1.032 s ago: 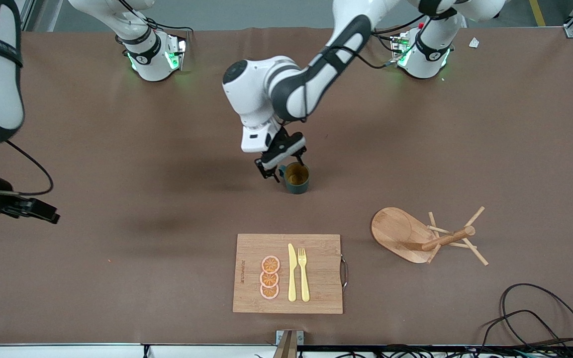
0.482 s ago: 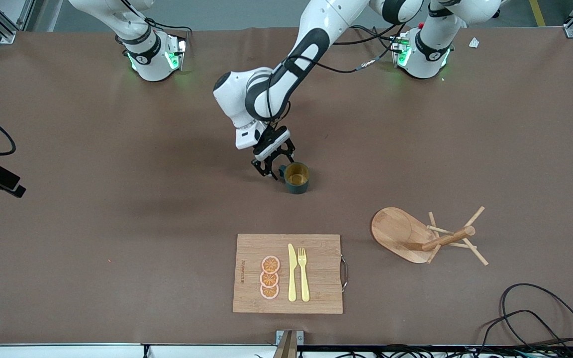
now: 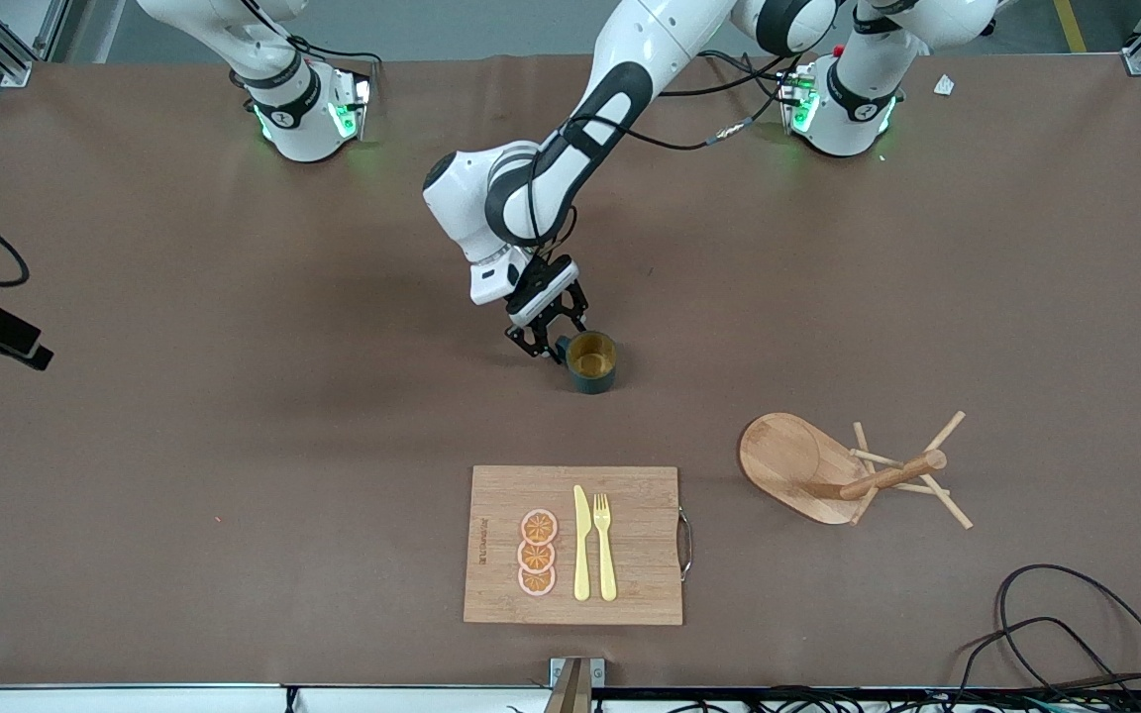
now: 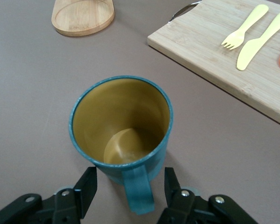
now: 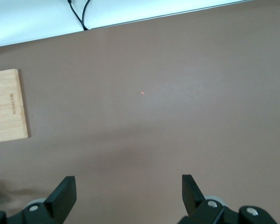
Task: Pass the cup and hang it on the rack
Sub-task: 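Grasp the mug handle with the left gripper while the right gripper releases, then carry the mug with the left gripper over to the wooden rack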
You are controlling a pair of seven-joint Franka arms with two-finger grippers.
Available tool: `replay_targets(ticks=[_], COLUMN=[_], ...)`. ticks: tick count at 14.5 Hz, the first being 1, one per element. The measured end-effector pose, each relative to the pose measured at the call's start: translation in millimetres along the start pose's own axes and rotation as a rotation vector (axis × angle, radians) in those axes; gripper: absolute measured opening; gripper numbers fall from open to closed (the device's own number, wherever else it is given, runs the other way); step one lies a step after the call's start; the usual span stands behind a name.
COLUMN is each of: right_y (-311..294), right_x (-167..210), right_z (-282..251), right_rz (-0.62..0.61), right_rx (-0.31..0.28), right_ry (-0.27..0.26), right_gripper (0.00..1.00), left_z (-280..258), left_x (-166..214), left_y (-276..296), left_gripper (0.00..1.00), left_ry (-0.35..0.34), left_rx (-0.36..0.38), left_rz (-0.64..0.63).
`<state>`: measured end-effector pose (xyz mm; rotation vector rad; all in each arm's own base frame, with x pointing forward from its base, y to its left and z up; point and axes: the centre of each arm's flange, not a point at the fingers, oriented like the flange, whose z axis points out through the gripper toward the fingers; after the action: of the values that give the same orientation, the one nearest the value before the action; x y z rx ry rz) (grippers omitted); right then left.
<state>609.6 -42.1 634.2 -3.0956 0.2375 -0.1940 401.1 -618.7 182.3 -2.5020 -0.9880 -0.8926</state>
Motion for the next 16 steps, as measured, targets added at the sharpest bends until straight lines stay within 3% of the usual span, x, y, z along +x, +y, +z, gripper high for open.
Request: replay_targets(ticks=[6, 13, 16], right_y=[-1.3, -1.6, -0.8], right_x=[-20.1, -31.9, -38.6], right_z=[-35.3, -28.2, -27.4], right_rz=[-0.037, -0.067, -0.068], right_rx=[-0.026, -0.08, -0.08], right_ry=[0.021, -0.06, -0.059], right_gripper=[1.0, 1.0, 1.0], left_z=[-8.0, -12.0, -20.1], left_x=[-7.3, -10.2, -1.1], left_y=[-3.3, -4.0, 0.1], left_gripper=[0.5, 0.21, 0.21], left_ry=[0.0, -0.004, -0.007], left_rx=[0.007, 0.004, -0.01], left_rz=[0.01, 0.013, 0.013])
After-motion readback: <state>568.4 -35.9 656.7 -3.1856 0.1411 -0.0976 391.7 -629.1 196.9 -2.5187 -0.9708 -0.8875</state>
